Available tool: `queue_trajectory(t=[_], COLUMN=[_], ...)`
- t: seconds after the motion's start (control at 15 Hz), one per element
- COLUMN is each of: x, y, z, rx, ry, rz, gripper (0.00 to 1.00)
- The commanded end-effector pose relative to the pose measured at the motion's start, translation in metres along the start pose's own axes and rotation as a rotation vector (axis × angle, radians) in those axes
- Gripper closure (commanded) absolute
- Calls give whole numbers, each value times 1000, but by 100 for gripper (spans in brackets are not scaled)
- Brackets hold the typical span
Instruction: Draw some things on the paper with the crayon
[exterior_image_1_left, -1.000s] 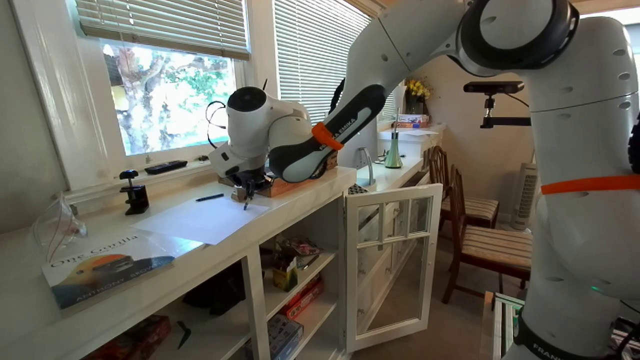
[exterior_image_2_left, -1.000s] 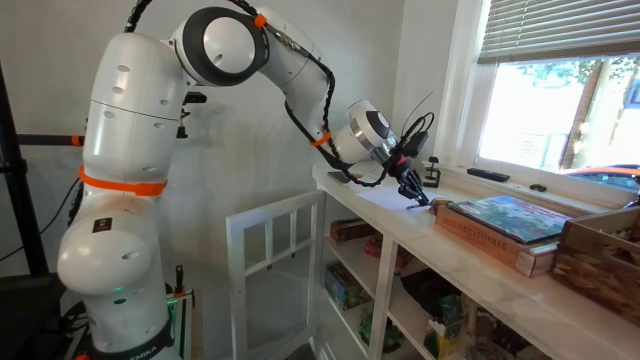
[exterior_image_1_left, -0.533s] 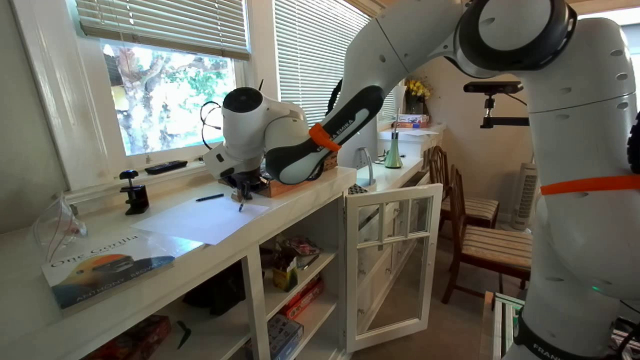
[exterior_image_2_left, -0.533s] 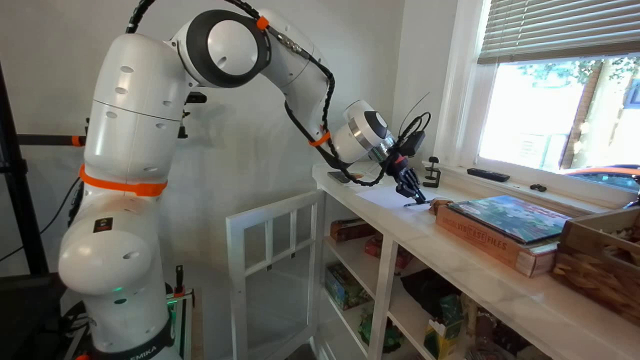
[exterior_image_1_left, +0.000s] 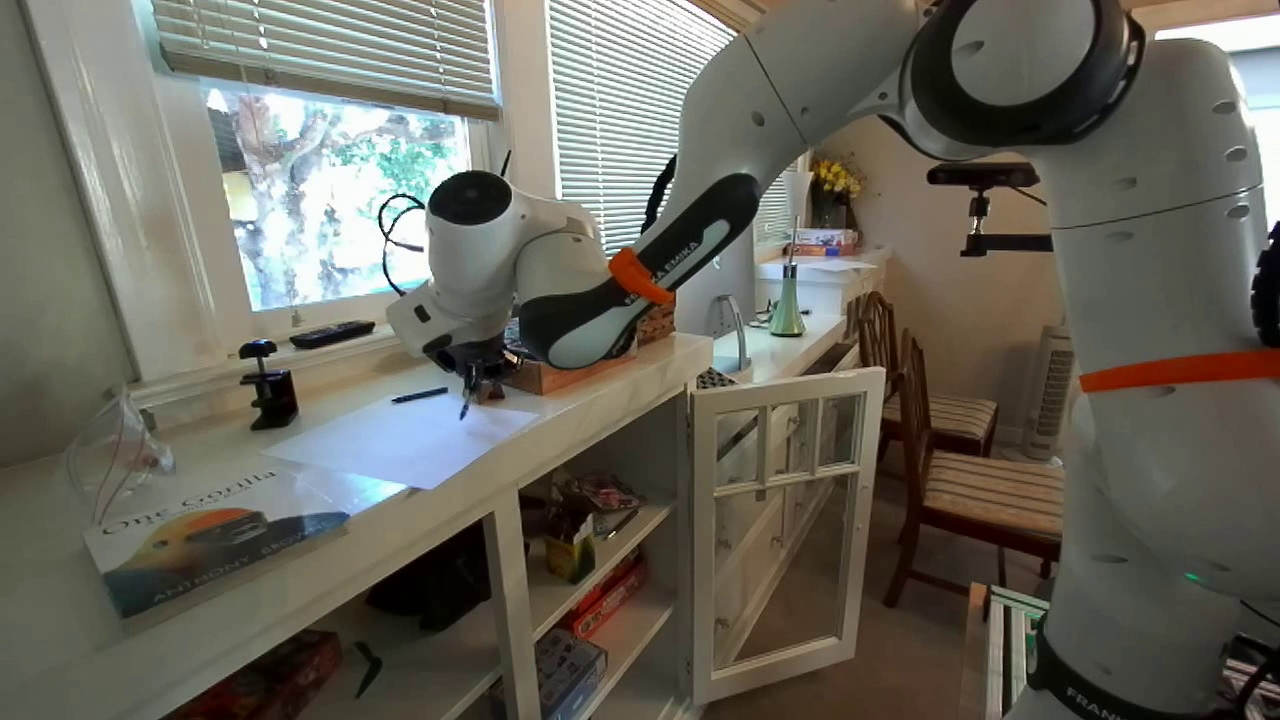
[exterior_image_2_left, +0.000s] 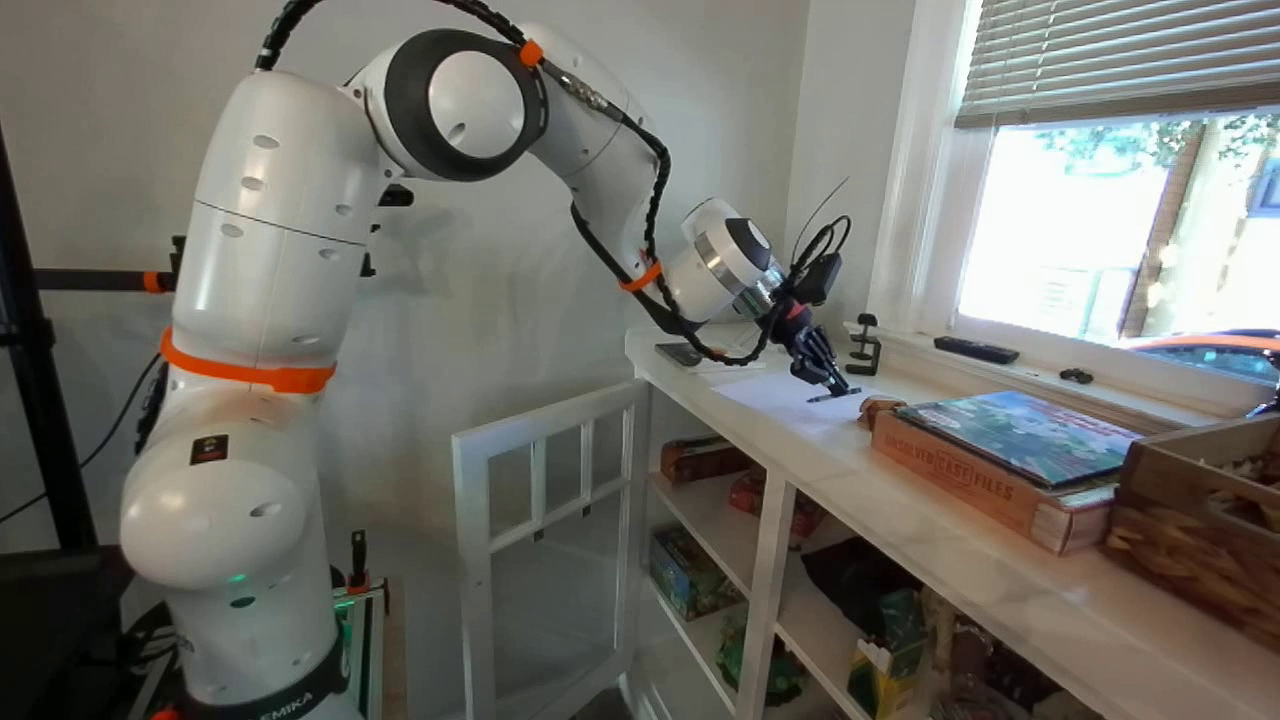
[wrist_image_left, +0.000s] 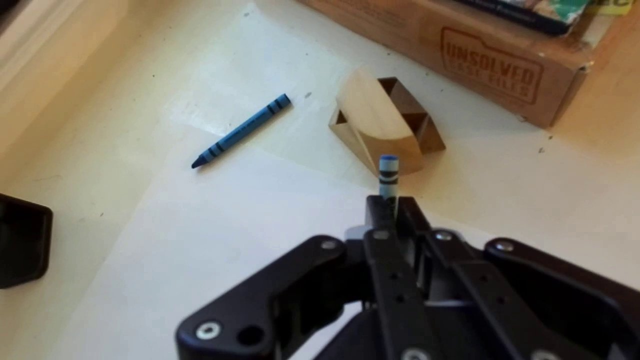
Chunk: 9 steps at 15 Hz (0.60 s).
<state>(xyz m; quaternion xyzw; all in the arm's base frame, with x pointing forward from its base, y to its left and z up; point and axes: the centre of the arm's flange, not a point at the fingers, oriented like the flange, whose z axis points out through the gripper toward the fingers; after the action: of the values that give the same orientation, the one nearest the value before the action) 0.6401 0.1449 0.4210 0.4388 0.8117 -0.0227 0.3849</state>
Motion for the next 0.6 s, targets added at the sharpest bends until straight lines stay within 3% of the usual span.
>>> queue_trajectory(t=[0.0, 0.53], x=[0, 0], y=[-5, -3], z=[14, 9], rx=[-3, -114], ry=[-53, -217], rz=[-14, -51], gripper=[97, 97])
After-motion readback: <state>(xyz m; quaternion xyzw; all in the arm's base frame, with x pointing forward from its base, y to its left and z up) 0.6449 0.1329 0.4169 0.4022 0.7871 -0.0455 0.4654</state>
